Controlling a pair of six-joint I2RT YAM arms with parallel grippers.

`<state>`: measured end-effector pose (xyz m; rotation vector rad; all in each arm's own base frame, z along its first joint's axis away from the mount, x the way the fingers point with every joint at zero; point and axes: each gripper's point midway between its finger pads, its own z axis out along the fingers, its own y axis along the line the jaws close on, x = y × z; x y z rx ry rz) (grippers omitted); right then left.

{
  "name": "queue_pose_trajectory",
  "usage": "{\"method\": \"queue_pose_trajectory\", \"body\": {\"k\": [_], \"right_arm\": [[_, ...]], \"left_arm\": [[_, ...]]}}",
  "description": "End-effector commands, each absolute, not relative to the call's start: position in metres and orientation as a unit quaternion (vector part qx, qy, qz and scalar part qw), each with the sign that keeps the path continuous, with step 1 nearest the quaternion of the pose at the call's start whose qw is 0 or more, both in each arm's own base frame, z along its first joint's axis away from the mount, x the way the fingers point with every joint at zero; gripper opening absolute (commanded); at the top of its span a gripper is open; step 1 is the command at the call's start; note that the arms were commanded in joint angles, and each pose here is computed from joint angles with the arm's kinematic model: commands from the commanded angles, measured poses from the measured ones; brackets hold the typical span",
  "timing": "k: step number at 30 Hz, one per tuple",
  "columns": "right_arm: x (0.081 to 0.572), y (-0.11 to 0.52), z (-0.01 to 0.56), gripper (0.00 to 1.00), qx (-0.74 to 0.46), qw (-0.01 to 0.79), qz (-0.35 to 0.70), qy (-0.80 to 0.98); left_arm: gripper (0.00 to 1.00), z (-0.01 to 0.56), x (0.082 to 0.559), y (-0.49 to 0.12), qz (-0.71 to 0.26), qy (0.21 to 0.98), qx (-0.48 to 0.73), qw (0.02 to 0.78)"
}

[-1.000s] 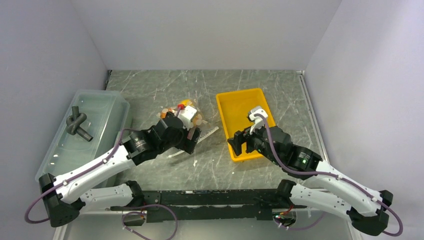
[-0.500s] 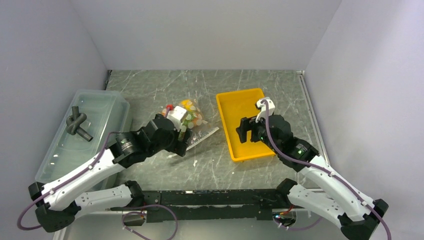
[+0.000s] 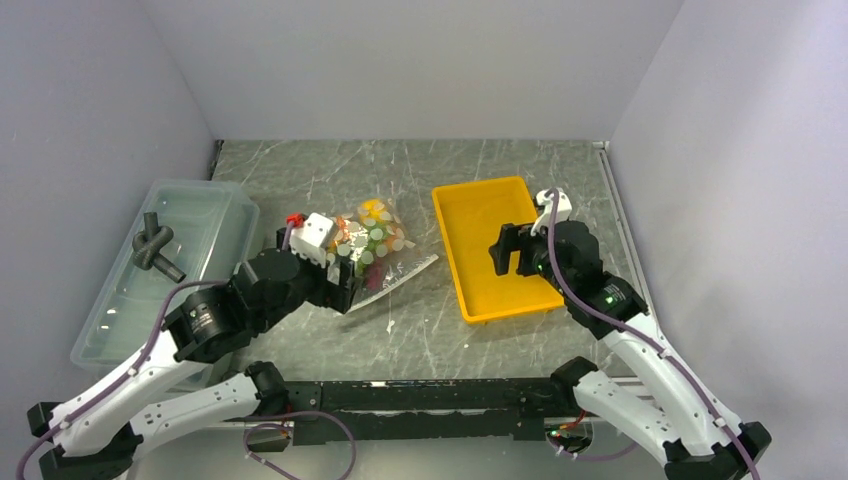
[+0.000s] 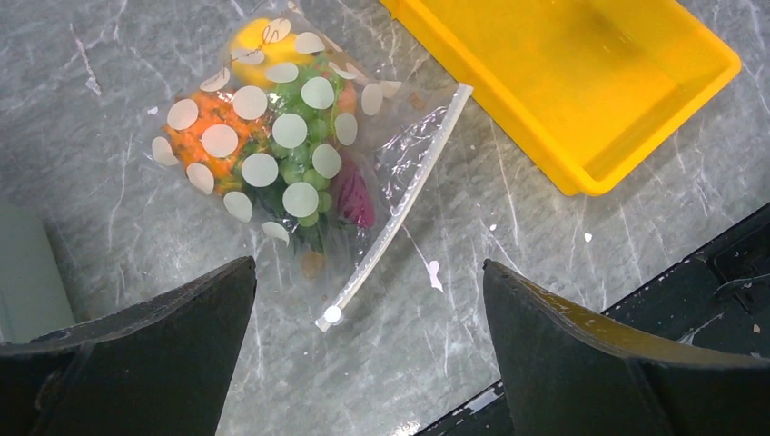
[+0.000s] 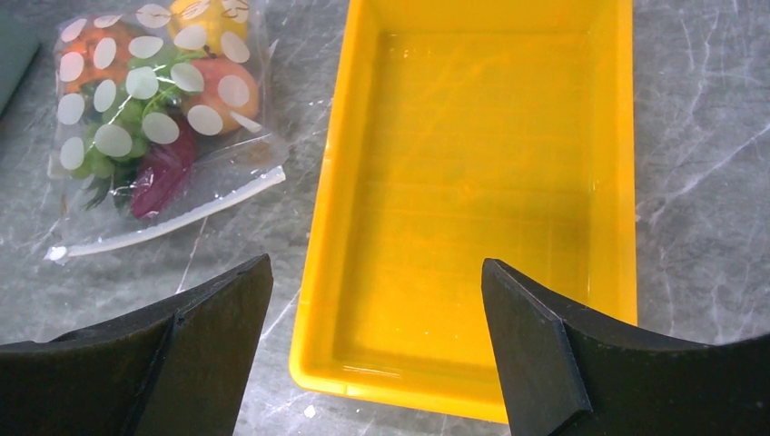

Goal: Place the food in the zip-top bag and seal the zipper
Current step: Reset both arms

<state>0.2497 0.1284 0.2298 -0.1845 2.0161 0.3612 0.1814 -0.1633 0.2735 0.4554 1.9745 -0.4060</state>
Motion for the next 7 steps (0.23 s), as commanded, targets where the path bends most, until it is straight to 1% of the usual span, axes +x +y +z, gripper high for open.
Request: {"method": "queue_pose_trajectory", "body": {"k": [1, 3, 7], "right_arm": [[0.2521, 0.1326, 0.2491, 0.89, -0.084, 0.538, 0.166, 0.822], [0.2522, 0.1348, 0.2494, 0.89, -0.086, 0.537, 0.171, 0.822], [0.254, 0.1348, 0.2524, 0.9, -0.083, 0.543, 0.172, 0.818]], "left_arm": [[1.0, 0.2783, 0.1863, -0.1599, -0.166, 0.81, 0.178, 0.534], [0.98, 0.2763, 0.1851, -0.1614, -0.165, 0.811, 0.188, 0.529], [0.99, 0.2693, 0.1879, -0.1657, -0.16, 0.822, 0.184, 0.514]]}}
